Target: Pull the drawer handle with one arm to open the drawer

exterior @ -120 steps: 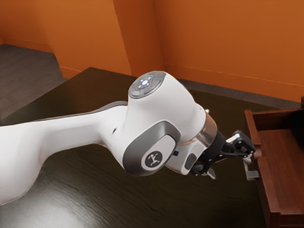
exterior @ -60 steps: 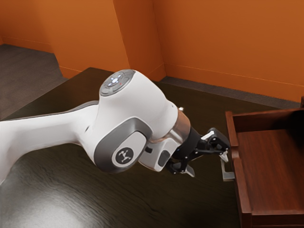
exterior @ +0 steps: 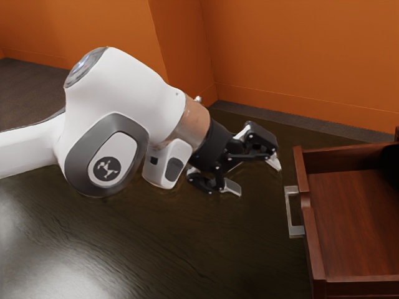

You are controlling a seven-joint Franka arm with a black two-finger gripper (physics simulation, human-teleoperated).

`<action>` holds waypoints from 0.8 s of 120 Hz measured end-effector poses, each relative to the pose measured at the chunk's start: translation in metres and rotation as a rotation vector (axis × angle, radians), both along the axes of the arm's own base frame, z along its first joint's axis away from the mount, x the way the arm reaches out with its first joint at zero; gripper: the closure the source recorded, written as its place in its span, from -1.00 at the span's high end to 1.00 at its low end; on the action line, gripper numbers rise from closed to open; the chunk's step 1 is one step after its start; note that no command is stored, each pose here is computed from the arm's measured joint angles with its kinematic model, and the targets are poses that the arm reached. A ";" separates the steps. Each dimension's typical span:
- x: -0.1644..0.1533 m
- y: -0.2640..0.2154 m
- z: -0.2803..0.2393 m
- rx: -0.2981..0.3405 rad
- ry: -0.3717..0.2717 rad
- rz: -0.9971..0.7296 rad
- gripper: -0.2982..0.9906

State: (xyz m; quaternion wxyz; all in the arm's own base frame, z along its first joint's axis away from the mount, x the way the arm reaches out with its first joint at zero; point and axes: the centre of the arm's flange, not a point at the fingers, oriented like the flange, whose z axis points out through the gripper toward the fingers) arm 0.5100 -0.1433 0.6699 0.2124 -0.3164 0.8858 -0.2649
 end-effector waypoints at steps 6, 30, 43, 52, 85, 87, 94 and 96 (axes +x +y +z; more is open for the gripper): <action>0.000 0.017 0.037 -0.023 0.000 0.041 0.48; 0.001 0.062 0.059 0.023 0.160 0.268 0.51; 0.014 0.093 0.049 0.051 0.275 0.467 0.52; 0.024 0.116 0.049 0.058 0.342 0.639 0.53; 0.010 0.215 0.042 -0.087 0.540 1.135 0.54; 0.008 0.216 0.042 -0.095 0.544 1.155 0.54; 0.003 0.217 0.045 -0.116 0.555 1.212 0.54; 0.003 0.217 0.044 -0.120 0.560 1.225 0.54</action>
